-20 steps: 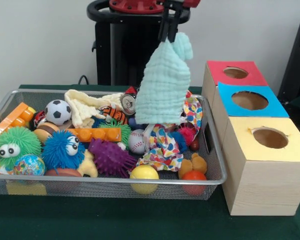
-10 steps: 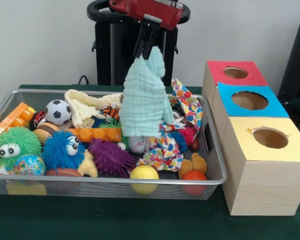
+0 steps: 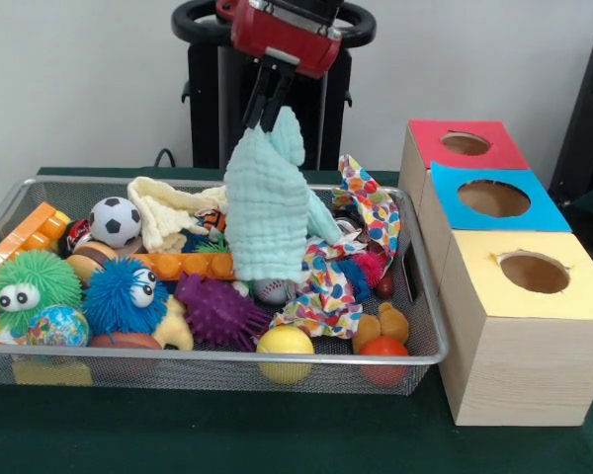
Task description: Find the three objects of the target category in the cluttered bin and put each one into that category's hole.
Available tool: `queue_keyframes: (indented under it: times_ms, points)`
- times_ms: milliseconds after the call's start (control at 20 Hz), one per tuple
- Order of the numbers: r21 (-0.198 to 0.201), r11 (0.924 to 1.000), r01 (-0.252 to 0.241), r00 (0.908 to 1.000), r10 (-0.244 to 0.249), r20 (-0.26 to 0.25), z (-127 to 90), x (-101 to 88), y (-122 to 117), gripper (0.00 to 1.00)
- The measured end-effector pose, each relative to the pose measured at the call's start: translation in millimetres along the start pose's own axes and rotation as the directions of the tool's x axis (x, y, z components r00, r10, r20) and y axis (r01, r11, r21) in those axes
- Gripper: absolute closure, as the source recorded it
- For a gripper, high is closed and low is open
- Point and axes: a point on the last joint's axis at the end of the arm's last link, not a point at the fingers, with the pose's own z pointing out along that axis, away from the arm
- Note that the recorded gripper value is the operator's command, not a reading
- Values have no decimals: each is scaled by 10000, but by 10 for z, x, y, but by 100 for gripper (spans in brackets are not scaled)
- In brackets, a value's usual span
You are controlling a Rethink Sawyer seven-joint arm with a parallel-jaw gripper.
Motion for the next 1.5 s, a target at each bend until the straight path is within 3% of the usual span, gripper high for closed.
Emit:
queue_keyframes:
  times_ms: [300, 800, 1200, 1500]
  points:
    - [336, 9994, 81, 9999, -77, -120, 147, 57, -21, 100]
    - [1310, 9913, 123, 9994, -165, 315, 339, 62, -154, 100]
    - [1341, 9910, -1, 9993, -49, 369, 358, 66, -196, 100]
    - [1042, 9934, -473, 9974, 414, 583, 374, 58, -232, 100]
